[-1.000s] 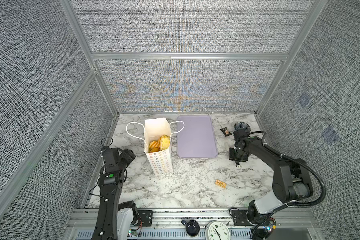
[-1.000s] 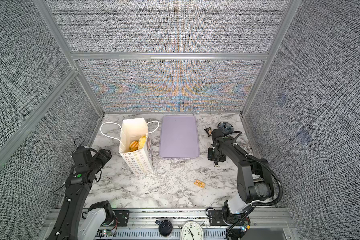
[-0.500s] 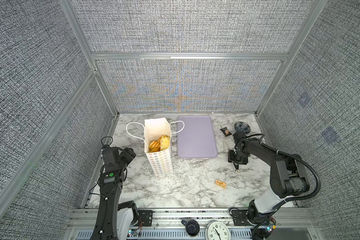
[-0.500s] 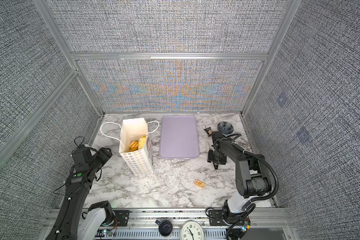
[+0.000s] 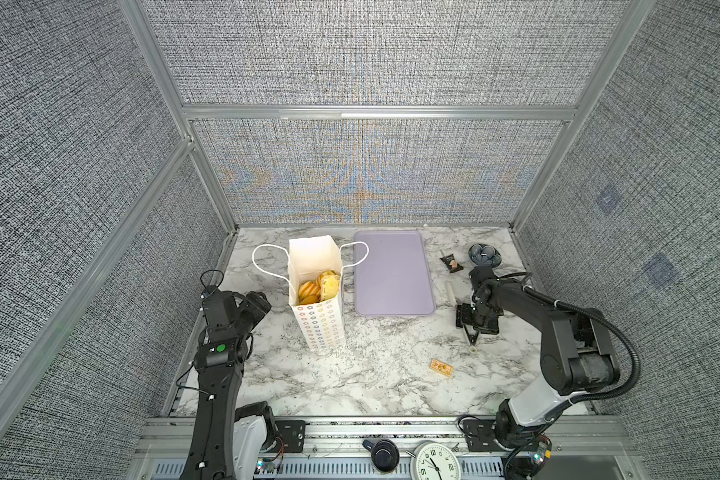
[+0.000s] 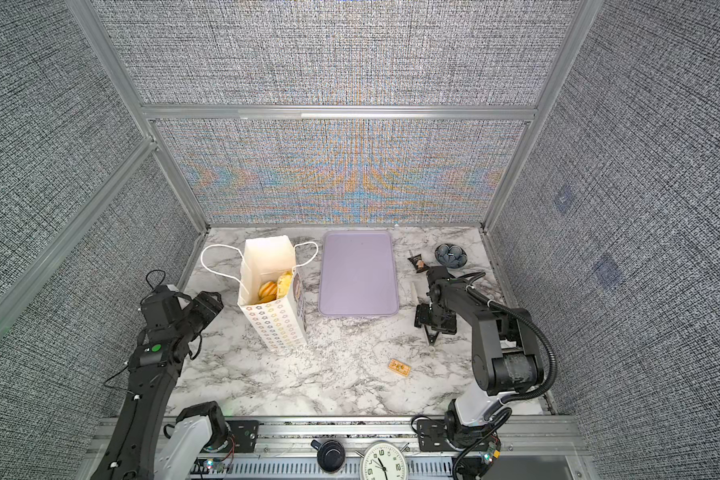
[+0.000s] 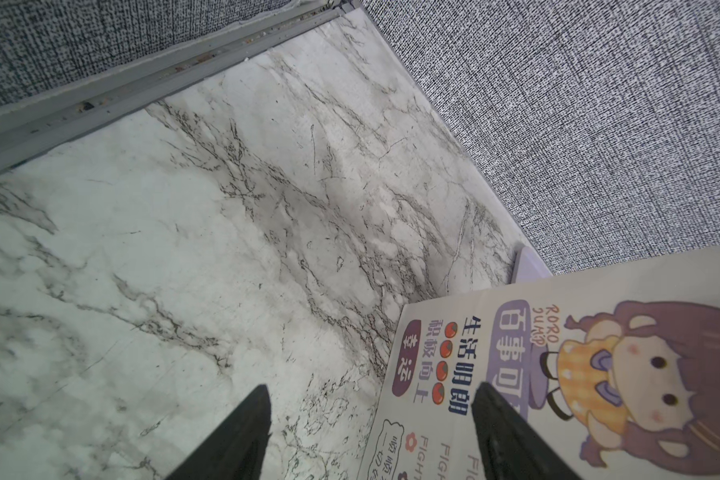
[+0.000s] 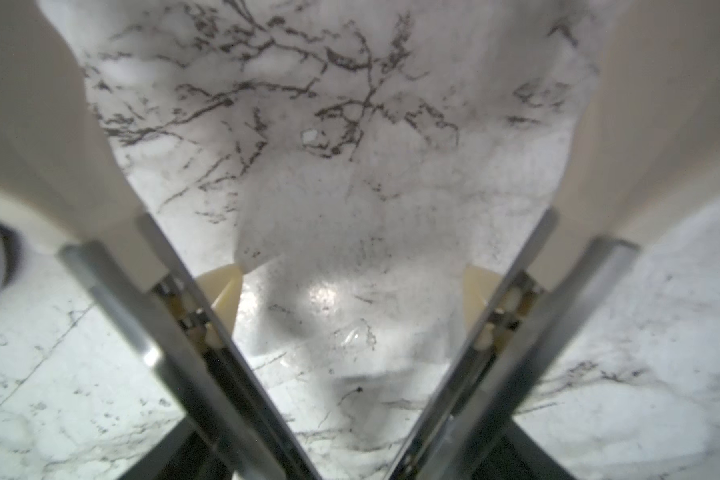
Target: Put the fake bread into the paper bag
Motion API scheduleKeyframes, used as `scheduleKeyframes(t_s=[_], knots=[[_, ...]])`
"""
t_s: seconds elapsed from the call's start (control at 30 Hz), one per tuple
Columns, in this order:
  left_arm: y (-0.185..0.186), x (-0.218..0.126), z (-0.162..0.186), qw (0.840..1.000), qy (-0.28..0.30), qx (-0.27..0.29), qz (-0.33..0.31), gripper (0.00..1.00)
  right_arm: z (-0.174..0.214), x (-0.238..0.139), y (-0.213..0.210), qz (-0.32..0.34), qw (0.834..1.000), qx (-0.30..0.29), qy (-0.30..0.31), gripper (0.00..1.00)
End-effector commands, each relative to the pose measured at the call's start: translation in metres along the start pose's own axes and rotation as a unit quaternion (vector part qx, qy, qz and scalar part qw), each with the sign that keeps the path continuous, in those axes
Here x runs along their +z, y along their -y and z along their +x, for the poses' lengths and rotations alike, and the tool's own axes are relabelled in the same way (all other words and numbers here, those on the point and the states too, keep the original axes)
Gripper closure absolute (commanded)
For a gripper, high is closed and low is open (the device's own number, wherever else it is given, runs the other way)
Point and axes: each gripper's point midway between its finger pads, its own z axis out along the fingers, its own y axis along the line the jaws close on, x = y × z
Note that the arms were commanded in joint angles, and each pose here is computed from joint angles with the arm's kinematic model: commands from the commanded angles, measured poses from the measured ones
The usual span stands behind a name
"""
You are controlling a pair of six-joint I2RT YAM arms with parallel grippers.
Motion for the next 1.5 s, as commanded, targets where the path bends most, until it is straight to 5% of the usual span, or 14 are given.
scheduleKeyframes(t_s=[0.0,0.33,0.53,0.7,0.83,0.93,1.07,1.2,1.47], knots=[[0.003,-0.004,-0.005,1.0,0.006,0.009,0.0,0.23,0.002,-0.007,0.0,-0.006,1.0,0.007,0.005,0.19],[0.013,-0.013,-0.023,1.0,0.019,0.019,-0.008,0.22,-0.001,-0.048,0.008,-0.002,0.998,0.015,0.067,0.12],[0.014,-0.018,-0.046,0.998,0.045,0.035,-0.039,0.14,-0.025,-0.109,0.018,0.003,0.98,0.035,0.196,0.12],[0.005,-0.017,-0.069,0.991,0.115,-0.007,-0.062,0.02,-0.053,-0.18,0.027,-0.003,0.935,0.051,0.35,0.07],[0.022,-0.019,-0.087,0.979,0.197,0.044,0.003,0.02,-0.065,-0.212,0.015,-0.038,0.891,0.006,0.453,0.01],[0.028,-0.025,-0.095,0.96,0.258,0.104,0.029,0.02,-0.07,-0.209,0.027,-0.028,0.853,0.042,0.519,0.01],[0.011,-0.015,-0.092,0.945,0.298,0.137,0.01,0.02,-0.071,-0.194,0.035,0.012,0.812,0.006,0.583,0.01],[-0.015,0.022,-0.07,0.95,0.239,0.197,-0.042,0.01,-0.076,-0.153,0.055,0.089,0.832,0.011,0.548,0.01],[-0.055,0.082,-0.04,0.955,0.183,0.218,-0.085,0.01,-0.084,-0.103,0.048,0.082,0.837,0.005,0.541,0.01]])
